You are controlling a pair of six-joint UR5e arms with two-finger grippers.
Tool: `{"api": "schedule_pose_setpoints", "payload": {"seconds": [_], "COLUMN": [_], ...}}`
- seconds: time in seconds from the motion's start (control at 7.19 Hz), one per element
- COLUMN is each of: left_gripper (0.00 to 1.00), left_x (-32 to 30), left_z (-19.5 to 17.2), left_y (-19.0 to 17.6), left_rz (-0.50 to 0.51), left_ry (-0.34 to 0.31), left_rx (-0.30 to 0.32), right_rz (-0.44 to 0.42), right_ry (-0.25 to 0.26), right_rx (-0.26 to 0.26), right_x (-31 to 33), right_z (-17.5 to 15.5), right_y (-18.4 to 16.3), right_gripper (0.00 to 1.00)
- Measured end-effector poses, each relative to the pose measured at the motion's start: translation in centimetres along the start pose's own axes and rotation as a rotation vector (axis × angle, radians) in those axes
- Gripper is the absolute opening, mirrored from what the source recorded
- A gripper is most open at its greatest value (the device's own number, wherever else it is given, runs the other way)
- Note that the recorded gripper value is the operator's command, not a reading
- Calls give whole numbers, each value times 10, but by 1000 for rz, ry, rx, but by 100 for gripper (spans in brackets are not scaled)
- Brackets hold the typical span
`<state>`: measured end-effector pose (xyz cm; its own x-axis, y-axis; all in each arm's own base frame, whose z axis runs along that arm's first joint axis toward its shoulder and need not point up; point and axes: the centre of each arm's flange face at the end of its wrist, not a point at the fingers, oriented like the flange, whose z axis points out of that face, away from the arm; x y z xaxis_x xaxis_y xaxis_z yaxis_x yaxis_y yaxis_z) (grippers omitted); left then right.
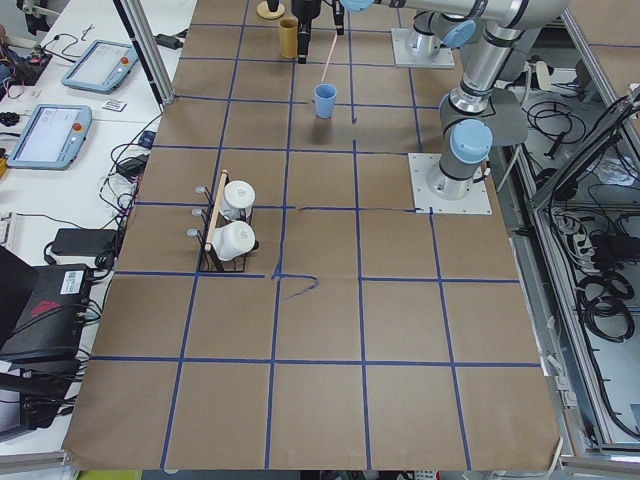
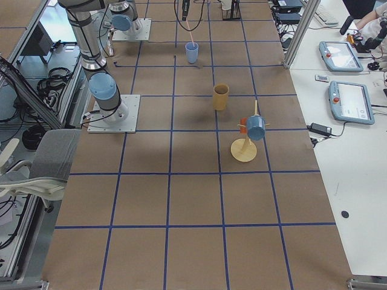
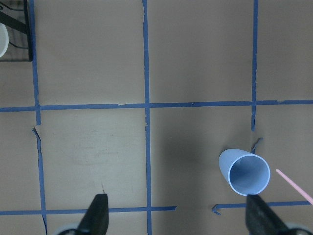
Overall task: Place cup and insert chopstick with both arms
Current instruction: 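Lower the pink chopstick into the light blue cup and release it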
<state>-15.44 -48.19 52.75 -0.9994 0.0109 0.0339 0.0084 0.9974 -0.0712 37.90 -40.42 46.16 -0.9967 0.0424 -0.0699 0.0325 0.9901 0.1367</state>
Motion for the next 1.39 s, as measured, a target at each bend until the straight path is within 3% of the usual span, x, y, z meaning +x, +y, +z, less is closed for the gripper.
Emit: {"api": "schedule_pose_setpoints", "payload": {"seconds": [1.11, 1.39], "left_gripper": [100, 100], "left_x": [0, 0], "left_z": [0, 0], "left_y": [0, 0], "left_rz": [0, 0], "left_ry": [0, 0], "left_rx": [-1, -1], "right_rz": [-19, -19], "right_ry": [32, 28], "right_rx": [-39, -29], "right_x": [-30, -29], "right_z": [62, 73], "right_y": [-5, -6], "right_gripper": [0, 1]}}
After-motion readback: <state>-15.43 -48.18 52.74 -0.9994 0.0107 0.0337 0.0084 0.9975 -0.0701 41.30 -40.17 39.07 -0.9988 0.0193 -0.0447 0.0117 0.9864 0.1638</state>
